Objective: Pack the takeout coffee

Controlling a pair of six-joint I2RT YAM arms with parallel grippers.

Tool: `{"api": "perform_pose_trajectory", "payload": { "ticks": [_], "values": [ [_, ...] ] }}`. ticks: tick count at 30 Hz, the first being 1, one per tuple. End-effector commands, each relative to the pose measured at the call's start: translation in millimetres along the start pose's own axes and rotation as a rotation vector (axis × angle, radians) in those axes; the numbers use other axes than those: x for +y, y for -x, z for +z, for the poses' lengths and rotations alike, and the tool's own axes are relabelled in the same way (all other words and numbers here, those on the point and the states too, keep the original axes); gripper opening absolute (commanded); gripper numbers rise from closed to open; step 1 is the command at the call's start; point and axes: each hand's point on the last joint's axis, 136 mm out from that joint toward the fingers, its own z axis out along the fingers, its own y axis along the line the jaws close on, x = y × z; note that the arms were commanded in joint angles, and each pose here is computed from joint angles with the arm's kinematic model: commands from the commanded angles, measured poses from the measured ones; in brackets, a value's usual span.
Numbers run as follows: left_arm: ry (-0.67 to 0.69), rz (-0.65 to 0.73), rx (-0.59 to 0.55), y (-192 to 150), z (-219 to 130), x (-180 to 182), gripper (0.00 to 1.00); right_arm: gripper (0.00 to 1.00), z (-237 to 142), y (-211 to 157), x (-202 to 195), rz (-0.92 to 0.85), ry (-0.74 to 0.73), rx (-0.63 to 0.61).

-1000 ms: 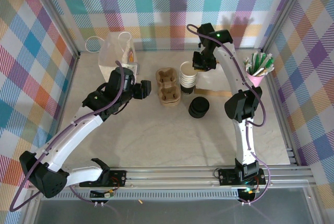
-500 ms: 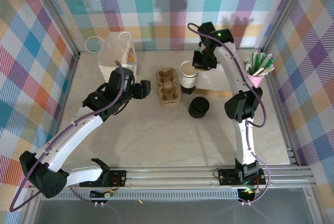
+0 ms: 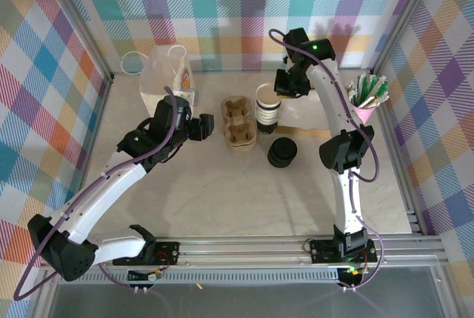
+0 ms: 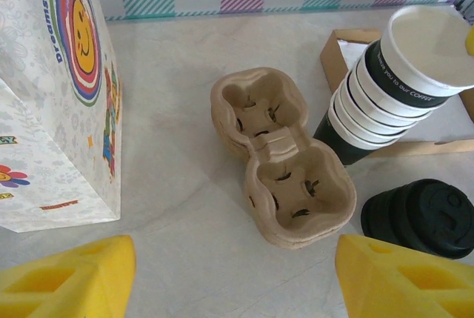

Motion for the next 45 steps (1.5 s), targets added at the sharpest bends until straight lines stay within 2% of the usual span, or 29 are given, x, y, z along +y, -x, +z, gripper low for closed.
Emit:
{"api": "perform_pose_trajectory", "payload": {
  "ticks": [1, 11, 26, 45],
  "values": [
    [-0.034, 0.022, -0.016, 8, -6, -8, 0.71, 0.0, -16, -3, 1, 0.008, 0.024, -0.004],
    [-0.052, 0.023, 0.021, -2, -9, -9, 0.71, 0.0, -25, -1, 3, 0.007, 0.048, -0.021],
    [-0.077, 0.014, 0.008, 6, -10, -15, 0.72, 0.0, -68, 6, 4, -0.002, 0.091, -0.126],
    [-0.056, -0.004, -0.03, 14, -14, -11, 0.72, 0.0, -110, -18, 7, 0.002, 0.142, -0.131]
  ]
}}
